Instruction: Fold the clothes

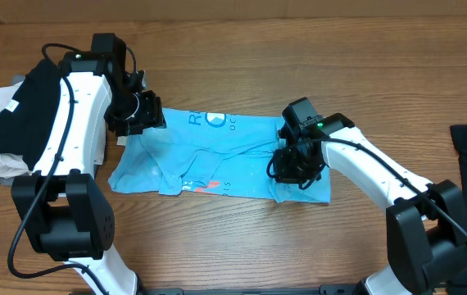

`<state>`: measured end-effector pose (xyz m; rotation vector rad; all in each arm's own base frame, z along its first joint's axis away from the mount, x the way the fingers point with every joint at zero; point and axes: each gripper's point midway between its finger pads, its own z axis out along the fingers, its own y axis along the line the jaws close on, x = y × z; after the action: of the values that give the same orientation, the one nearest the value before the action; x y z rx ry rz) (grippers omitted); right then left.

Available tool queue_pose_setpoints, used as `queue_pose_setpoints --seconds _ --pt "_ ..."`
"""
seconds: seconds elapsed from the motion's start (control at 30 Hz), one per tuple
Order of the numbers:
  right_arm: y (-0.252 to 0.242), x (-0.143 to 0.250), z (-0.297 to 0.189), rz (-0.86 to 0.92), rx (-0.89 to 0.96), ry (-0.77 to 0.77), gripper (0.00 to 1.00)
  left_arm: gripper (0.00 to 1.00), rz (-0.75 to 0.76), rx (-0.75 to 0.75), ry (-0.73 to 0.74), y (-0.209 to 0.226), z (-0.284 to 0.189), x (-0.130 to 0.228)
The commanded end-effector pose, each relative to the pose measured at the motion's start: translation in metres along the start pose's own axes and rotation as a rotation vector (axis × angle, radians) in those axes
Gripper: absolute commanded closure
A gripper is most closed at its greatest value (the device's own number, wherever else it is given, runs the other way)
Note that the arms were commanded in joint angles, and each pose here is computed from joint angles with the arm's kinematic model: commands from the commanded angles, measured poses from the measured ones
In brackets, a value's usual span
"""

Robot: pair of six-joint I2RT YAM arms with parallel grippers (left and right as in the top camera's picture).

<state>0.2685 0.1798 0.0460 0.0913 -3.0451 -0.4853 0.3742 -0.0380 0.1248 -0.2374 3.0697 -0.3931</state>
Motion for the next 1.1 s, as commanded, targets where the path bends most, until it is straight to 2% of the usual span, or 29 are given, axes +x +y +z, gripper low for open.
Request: queue_pose_setpoints --seconds 0.0,0.03,0.1,0.17,0.37,0.47,0.63,0.73,0.87,1.07 --pt "0.011 -0.008 -0.010 -0.012 -0.041 -0.039 0.96 0.39 0.022 0.014 -0.001 -0.005 -0.001 0.000" --pt "0.010 -0.009 -0.010 -0.013 -0.036 -0.044 0.92 0.39 0.023 0.013 -0.001 -0.005 -0.001 0.000" --pt "0.006 -0.010 -0.010 -0.012 -0.014 -0.052 0.69 0.39 0.022 0.014 -0.001 -0.005 -0.001 0.000" --pt "0.000 -0.012 -0.010 -0.006 0.019 -0.064 0.61 0.39 0.023 0.014 -0.001 -0.005 -0.001 0.000" --pt "-0.014 -0.009 -0.013 0.034 0.046 -0.044 0.63 0.39 0.022 0.013 0.000 -0.005 -0.001 0.001" --pt "-0.025 0.004 -0.015 0.047 0.068 0.016 0.74 0.39 0.023 0.013 -0.001 -0.005 -0.001 0.001" --pt "-0.025 0.029 -0.016 0.022 0.060 0.118 0.59 0.38 0.024 0.014 -0.004 -0.005 -0.001 0.000" --pt "-0.012 0.030 -0.004 0.019 0.012 0.108 0.51 0.38 0.024 0.014 -0.005 -0.005 -0.001 -0.001" --pt "0.000 0.032 0.007 0.067 -0.031 0.102 0.51 0.39 0.023 0.013 -0.002 -0.005 -0.001 0.000" --pt "-0.003 0.043 0.010 0.233 -0.019 0.140 0.51 0.39 0.022 0.013 0.002 -0.005 -0.001 0.001"
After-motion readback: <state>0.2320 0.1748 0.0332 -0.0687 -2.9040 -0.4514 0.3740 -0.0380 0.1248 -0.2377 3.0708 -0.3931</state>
